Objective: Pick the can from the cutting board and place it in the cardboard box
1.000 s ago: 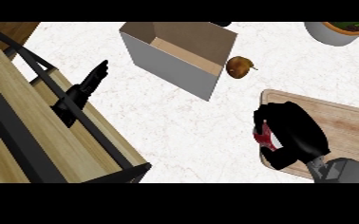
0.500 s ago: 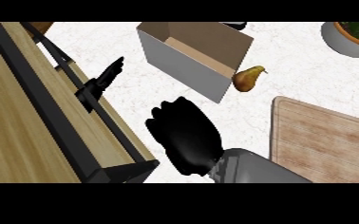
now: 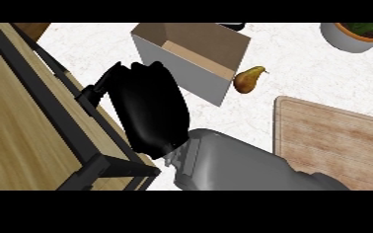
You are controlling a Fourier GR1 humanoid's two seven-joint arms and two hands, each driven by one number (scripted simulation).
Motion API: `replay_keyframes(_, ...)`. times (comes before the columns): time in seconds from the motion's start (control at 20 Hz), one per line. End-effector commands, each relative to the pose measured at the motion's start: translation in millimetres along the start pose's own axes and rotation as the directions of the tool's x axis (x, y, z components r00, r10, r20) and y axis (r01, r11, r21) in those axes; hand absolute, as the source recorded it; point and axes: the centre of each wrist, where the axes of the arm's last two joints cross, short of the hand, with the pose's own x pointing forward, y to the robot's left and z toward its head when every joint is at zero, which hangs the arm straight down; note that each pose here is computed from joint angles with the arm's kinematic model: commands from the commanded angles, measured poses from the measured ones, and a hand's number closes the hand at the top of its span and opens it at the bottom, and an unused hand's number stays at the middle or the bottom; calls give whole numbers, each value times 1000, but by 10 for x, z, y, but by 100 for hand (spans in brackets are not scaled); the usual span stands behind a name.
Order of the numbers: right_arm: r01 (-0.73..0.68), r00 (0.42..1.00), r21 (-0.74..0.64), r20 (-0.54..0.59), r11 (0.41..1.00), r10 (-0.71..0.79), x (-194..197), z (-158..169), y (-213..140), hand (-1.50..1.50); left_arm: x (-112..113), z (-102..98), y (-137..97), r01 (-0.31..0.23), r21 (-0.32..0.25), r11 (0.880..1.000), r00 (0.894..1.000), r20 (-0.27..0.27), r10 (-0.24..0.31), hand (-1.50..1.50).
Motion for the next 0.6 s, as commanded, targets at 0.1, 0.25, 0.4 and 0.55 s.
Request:
replay_keyframes(0.1, 62, 976, -139, -197, 988, -89, -5, -435, -134, 150, 420, -186, 52, 28, -13, 1000, 988, 152, -26, 0)
replay_keyframes(0.25, 57, 962, -179, -254, 982, -102, 61, -670, -287, 150, 436, -220, 47, 37, 5, 999, 987, 154, -37, 0)
replay_keyframes(0.4, 56, 952, -178, -287, 982, -106, 9, -838, -303, 150, 412, -193, -94, 20, 0, 1000, 989, 144, -20, 0)
replay_keyframes(0.55, -62, 950, -117, -310, 991, 23, -191, -1055, -231, 150, 344, -17, -11, 28, 3, 1000, 989, 143, -28, 0)
